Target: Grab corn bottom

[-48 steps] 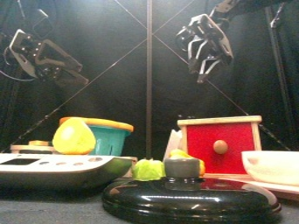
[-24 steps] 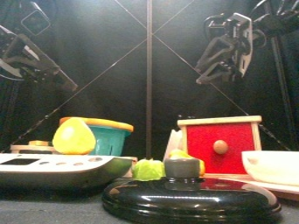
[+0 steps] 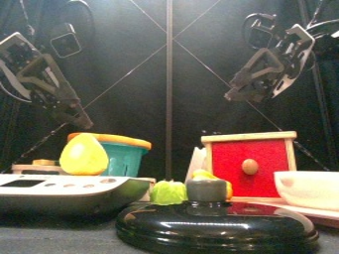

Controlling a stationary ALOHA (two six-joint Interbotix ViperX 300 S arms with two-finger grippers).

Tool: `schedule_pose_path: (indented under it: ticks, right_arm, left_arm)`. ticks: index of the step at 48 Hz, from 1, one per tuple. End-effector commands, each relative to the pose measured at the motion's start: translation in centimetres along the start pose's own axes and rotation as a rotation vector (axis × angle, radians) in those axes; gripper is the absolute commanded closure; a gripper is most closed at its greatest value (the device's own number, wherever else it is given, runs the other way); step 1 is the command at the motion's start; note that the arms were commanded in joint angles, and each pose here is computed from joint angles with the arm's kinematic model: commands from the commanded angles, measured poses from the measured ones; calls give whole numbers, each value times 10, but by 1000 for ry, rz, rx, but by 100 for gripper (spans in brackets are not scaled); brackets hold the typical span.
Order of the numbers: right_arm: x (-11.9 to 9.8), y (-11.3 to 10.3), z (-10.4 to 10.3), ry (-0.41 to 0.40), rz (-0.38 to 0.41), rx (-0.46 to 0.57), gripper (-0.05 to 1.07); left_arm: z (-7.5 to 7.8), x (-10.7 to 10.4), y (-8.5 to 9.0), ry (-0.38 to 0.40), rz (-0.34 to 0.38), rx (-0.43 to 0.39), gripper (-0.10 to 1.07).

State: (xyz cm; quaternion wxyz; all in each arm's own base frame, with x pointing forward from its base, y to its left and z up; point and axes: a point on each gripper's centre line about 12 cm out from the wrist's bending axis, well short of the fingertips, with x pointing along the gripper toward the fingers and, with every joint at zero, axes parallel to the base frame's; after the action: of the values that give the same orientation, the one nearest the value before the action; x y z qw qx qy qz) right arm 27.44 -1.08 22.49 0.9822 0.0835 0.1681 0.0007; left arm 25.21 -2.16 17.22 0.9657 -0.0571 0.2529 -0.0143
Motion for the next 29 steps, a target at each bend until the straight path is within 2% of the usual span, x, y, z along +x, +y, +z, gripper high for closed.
schedule_pose_path:
  ticks: [1, 19, 29]
  right_arm:
    - [3, 2, 5, -14, 12, -18, 22]
    - [5, -2, 27, -7, -40, -55, 22]
    - [4, -10, 29, 16, -80, -94, 22]
  left_arm:
    - [10, 9, -2, -4, -1, -12, -5]
    - [-3, 22, 0, 84, 22, -73, -5]
    - [-6, 30, 0, 147, 31, -114, -5]
